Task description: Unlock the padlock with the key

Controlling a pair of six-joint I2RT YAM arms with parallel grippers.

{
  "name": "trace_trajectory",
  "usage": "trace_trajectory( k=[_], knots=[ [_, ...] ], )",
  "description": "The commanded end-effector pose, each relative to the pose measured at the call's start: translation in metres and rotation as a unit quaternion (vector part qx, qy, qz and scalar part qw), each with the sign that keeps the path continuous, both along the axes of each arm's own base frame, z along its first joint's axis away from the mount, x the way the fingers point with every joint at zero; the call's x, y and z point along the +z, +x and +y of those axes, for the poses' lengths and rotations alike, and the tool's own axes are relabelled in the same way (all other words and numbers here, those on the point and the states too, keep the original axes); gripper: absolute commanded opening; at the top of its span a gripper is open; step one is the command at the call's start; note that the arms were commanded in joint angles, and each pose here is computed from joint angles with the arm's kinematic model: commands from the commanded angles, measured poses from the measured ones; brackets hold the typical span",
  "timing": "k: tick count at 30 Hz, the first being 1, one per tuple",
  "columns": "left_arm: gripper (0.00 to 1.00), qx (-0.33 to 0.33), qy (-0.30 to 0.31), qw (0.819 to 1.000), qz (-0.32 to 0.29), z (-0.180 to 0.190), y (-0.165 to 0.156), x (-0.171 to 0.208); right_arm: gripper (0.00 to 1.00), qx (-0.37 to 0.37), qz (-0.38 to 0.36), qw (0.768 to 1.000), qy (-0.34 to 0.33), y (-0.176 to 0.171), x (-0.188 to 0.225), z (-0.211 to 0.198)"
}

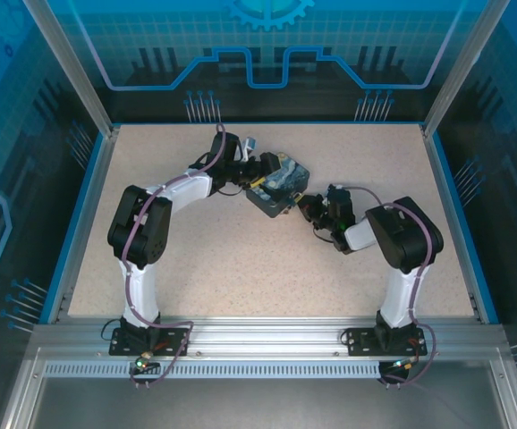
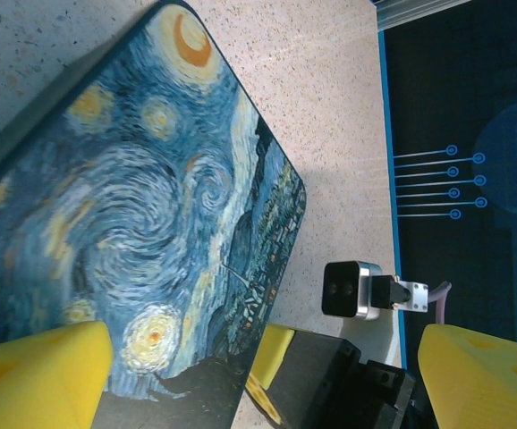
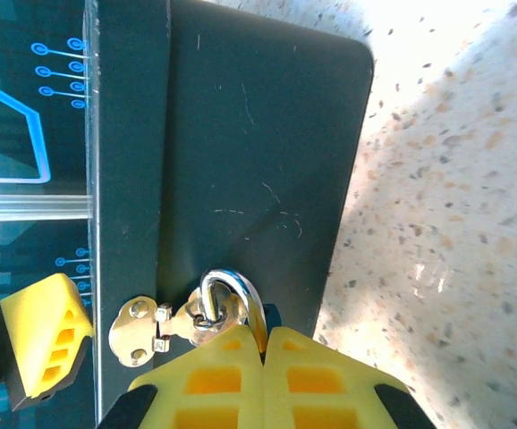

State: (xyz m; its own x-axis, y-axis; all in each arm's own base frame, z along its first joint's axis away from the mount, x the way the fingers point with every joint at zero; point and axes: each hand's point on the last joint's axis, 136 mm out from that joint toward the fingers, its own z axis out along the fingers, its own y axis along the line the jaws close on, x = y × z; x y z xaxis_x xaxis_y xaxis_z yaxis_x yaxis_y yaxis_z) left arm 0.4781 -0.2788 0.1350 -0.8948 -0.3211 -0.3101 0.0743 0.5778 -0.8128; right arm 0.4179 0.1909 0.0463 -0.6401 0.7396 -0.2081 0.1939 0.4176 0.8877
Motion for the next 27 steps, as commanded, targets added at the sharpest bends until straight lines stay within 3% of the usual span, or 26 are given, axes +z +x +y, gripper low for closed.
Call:
trace_trajectory(
  k=[1,8,15,27],
  knots=[
    [0.91,0.013,0.023,0.999,0.048,0.011,-0.012,-0.024,0.02,-0.041,0.028,0.998,-0.050,-0.007,-0.016,-0.031],
    [0.91,0.012,0.025,0.998,0.054,0.011,-0.013,-0.031,0.02,-0.027,0.029,0.999,-0.018,0.001,-0.013,-0.030],
    [0.91,0.008,0.033,0.998,0.051,0.011,-0.014,-0.033,0.02,0.000,0.077,0.996,-0.041,0.005,-0.018,-0.023],
    [0.91,-0.031,0.062,0.997,-0.023,-0.022,-0.011,0.012,0.02,0.014,0.092,0.994,-0.063,0.011,-0.014,-0.014]
  ],
)
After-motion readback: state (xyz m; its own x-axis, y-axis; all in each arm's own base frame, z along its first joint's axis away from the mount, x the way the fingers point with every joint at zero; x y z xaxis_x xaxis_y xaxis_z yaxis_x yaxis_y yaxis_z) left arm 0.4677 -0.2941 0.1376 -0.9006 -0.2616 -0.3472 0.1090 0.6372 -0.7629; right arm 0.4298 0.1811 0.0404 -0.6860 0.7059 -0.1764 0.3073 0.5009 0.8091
